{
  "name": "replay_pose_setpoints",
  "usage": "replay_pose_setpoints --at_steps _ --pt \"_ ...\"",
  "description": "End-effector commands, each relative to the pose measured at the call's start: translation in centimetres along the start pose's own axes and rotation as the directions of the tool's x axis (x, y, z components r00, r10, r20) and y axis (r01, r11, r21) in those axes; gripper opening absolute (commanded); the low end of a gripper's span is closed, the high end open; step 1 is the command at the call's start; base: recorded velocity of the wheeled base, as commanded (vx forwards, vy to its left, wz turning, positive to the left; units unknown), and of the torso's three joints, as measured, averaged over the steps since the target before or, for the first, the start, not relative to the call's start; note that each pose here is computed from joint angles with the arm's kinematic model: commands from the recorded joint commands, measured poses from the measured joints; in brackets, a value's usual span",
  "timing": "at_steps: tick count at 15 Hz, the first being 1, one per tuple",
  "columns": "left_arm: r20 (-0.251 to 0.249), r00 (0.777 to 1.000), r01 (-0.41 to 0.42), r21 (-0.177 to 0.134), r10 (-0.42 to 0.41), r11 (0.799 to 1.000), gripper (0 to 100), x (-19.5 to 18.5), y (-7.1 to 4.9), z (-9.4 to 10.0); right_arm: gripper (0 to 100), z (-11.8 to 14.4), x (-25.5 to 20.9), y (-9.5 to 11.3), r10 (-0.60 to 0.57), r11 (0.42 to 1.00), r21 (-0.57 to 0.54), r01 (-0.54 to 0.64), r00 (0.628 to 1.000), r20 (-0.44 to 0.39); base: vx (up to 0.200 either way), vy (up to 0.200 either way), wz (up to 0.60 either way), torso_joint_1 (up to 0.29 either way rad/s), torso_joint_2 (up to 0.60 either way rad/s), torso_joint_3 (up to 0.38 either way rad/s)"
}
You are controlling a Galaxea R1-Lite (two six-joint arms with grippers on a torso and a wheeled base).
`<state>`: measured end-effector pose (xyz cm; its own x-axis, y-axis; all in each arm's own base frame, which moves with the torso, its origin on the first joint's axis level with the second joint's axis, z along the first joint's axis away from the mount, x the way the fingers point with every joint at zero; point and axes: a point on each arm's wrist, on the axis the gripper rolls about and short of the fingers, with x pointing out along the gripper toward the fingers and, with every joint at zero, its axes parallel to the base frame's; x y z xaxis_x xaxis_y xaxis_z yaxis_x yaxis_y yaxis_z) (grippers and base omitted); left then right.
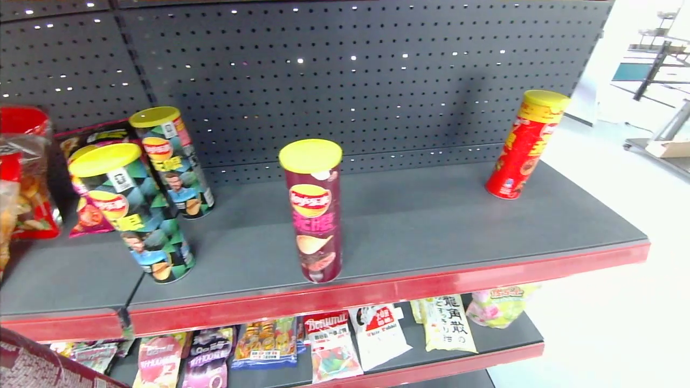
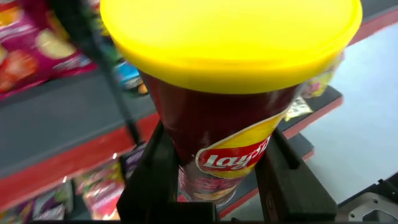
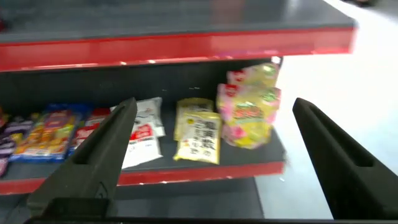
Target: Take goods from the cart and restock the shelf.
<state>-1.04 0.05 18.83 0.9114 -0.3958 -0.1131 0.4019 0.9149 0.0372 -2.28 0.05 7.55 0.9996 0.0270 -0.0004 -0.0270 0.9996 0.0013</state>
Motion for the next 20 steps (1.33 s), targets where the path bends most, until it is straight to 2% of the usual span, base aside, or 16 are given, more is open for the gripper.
replay_pose_setpoints --at_steps 1,4,9,13,14,16,20 --pt "0.001 1.0 0.001 0.0 -0.001 1.0 0 0.0 0.0 0.0 100 0.0 0.0 0.0 0.001 1.0 0.0 -0.001 1.0 0.0 0.0 0.0 -0.6 0.002 0.0 0.007" --pt "-0.009 1.0 0.003 -0.001 -0.003 1.0 0 0.2 0.0 0.1 100 0.0 0.0 0.0 -0.001 1.0 0.002 0.001 1.0 0.0 0.0 0.0 0.0 0.0 0.0 0.0" --pt "-0.087 0.996 0.017 -0.011 -0.018 1.0 0 2.5 0.3 1.5 100 0.0 0.0 0.0 -0.001 1.0 0.005 0.001 1.0 0.0 0.0 0.0 0.0 0.0 0.0 0.0" --pt "-0.103 0.994 0.024 -0.014 -0.025 1.0 0 8.3 1.1 3.7 100 0.0 0.0 0.0 -0.001 1.0 0.005 0.001 1.0 0.0 0.0 0.0 0.0 0.0 0.0 0.0" --pt "-0.118 0.993 0.029 -0.015 -0.03 0.999 0 9.5 1.2 4.1 100 0.0 0.0 0.0 -0.001 1.0 0.005 0.001 1.0 0.0 0.0 0.0 0.0 0.0 0.0 0.0" --pt "-0.154 0.988 0.027 0.008 -0.025 1.0 0 11.5 1.5 4.9 100 0.0 0.0 0.0 0.001 1.0 0.005 -0.001 1.0 0.0 0.0 0.0 0.0 0.0 0.0 0.0" --pt "-0.197 0.98 0.025 0.006 -0.024 1.0 0 14.8 2.0 6.3 100 0.0 0.0 0.0 -0.001 1.0 0.005 0.001 1.0 0.0 0.0 0.0 0.0 0.0 0.0 0.0"
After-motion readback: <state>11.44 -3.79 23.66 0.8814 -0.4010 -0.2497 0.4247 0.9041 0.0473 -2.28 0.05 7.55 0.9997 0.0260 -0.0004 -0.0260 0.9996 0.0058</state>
